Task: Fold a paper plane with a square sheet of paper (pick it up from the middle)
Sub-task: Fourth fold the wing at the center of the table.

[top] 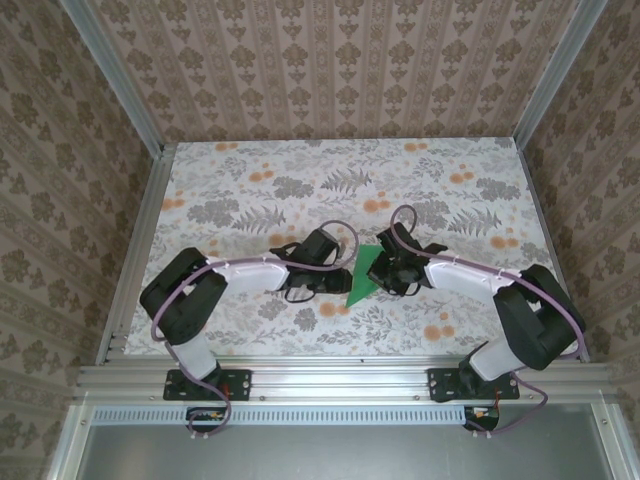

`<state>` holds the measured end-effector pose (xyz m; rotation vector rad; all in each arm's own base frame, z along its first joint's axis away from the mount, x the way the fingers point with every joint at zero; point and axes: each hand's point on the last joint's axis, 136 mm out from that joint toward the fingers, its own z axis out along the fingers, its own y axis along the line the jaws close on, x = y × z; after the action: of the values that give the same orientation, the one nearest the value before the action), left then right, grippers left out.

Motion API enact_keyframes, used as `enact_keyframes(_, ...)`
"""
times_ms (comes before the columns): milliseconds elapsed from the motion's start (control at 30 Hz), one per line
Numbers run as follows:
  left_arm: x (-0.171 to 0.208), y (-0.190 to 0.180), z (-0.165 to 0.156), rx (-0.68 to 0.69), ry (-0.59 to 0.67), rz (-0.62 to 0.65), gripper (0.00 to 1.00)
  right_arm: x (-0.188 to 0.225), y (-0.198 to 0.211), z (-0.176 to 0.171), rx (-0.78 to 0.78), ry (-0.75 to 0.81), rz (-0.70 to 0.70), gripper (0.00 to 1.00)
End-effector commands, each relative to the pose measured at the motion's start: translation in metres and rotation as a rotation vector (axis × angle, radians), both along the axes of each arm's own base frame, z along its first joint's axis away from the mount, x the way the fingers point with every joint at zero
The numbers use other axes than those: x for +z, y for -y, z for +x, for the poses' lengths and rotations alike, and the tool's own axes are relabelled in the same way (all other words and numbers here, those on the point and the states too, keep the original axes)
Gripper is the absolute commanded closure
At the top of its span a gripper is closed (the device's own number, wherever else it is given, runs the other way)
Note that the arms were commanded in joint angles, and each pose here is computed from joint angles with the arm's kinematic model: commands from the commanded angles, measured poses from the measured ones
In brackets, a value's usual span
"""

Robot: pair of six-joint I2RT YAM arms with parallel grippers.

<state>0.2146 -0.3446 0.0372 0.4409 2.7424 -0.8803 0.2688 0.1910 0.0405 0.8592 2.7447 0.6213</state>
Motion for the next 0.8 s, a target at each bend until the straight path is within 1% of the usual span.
enact_keyframes(0,0.02,0.018,-0.002,-0.119,0.17,-0.067,0.61,0.005,0.013,-0.009,-0.118,-0.061,-0.035,1.0)
enact_keyframes(67,0.022,0.023,-0.006,-0.162,0.23,-0.084,0.56,0.006,0.014,-0.01,-0.14,-0.07,-0.028,1.0)
enact_keyframes(200,0.024,0.03,-0.013,-0.223,0.325,-0.108,0.52,0.008,0.012,-0.01,-0.171,-0.079,-0.004,1.0)
enact_keyframes(367,0.018,0.036,-0.023,-0.31,0.44,-0.075,0.47,0.01,0.008,-0.01,-0.195,-0.099,0.023,1.0)
enact_keyframes(467,0.017,0.039,-0.028,-0.351,0.49,-0.051,0.47,0.01,0.006,-0.01,-0.205,-0.111,0.034,1.0)
enact_keyframes(567,0.017,0.039,-0.028,-0.36,0.53,-0.027,0.5,0.009,0.006,-0.011,-0.212,-0.119,0.04,1.0)
enact_keyframes(767,0.006,0.042,-0.032,-0.391,0.557,0.008,0.56,0.009,0.004,-0.012,-0.235,-0.13,0.068,1.0)
